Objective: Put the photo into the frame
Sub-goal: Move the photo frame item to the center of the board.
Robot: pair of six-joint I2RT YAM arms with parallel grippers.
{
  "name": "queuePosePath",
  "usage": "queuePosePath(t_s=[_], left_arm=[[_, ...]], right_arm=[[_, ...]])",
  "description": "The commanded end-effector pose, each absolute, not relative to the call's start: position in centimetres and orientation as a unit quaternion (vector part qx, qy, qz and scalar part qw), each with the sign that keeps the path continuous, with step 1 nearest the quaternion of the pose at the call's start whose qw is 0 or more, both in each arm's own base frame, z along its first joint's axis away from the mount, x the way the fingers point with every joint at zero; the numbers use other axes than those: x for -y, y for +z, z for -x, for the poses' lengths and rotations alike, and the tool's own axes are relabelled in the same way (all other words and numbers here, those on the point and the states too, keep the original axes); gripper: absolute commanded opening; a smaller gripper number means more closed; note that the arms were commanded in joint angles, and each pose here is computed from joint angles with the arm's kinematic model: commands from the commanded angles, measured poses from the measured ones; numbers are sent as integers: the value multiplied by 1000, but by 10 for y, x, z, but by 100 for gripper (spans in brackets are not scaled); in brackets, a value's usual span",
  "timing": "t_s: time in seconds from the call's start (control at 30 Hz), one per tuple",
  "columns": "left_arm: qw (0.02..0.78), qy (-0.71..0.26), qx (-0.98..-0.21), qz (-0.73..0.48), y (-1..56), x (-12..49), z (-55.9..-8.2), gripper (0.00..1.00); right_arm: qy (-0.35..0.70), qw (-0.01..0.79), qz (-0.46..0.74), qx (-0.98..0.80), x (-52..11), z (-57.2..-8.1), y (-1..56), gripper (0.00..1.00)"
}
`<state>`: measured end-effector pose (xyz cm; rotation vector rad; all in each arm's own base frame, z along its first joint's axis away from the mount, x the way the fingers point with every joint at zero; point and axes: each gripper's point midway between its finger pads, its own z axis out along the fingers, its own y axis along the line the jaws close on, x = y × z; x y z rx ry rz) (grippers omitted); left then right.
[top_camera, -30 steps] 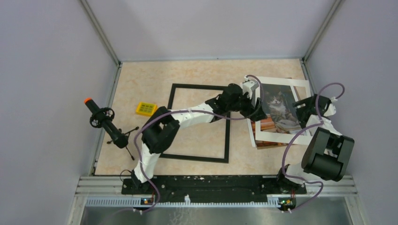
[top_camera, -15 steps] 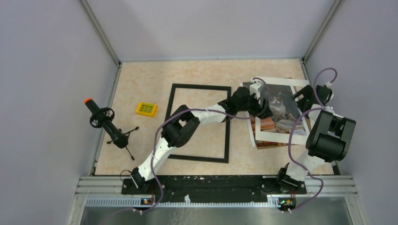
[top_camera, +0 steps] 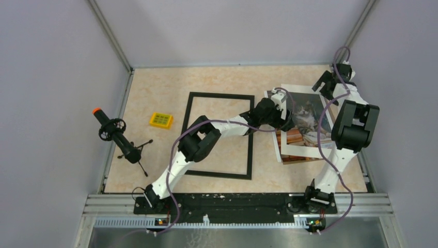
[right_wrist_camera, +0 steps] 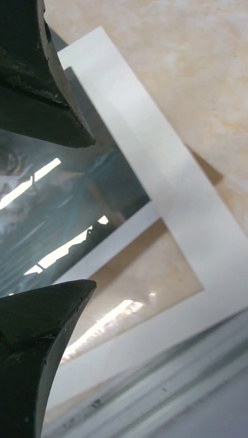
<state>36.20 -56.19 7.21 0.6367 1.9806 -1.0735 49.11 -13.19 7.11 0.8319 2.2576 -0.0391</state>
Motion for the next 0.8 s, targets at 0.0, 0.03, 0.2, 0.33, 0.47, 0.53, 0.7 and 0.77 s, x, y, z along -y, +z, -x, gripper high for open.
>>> queuePosePath(t_s=[0.0,0.03,0.2,0.33,0.47,0.53,0.7,0.77], left_arm=[[390,-417,-787,-233,71,563,-371,100],[388,-418,-788,-231,70,563,-371,100],[374,-434,-787,-232,67,569,-366,100],[372,-437,-785,-233,68,570,-365,100],[370,-449,-776,-242,72,573,-362,100],[373,-447,-776,-242,71,573,-363,100],[383,-442,-773,-246,77,569,-370,100],[392,-436,-769,-254,83,567,-373,100]], right_arm=[[-65,357,-300,-882,157,-507,87,96],[-71,358,-297,-882,161,-512,89,96],[-82,345,-258,-899,169,-534,80,97],[-93,345,-247,-901,180,-540,70,97],[-49,345,-262,-900,185,-546,54,97],[-48,333,-263,-904,187,-546,44,97],[-12,308,-285,-907,167,-527,29,96],[17,306,-299,-904,152,-515,29,96]])
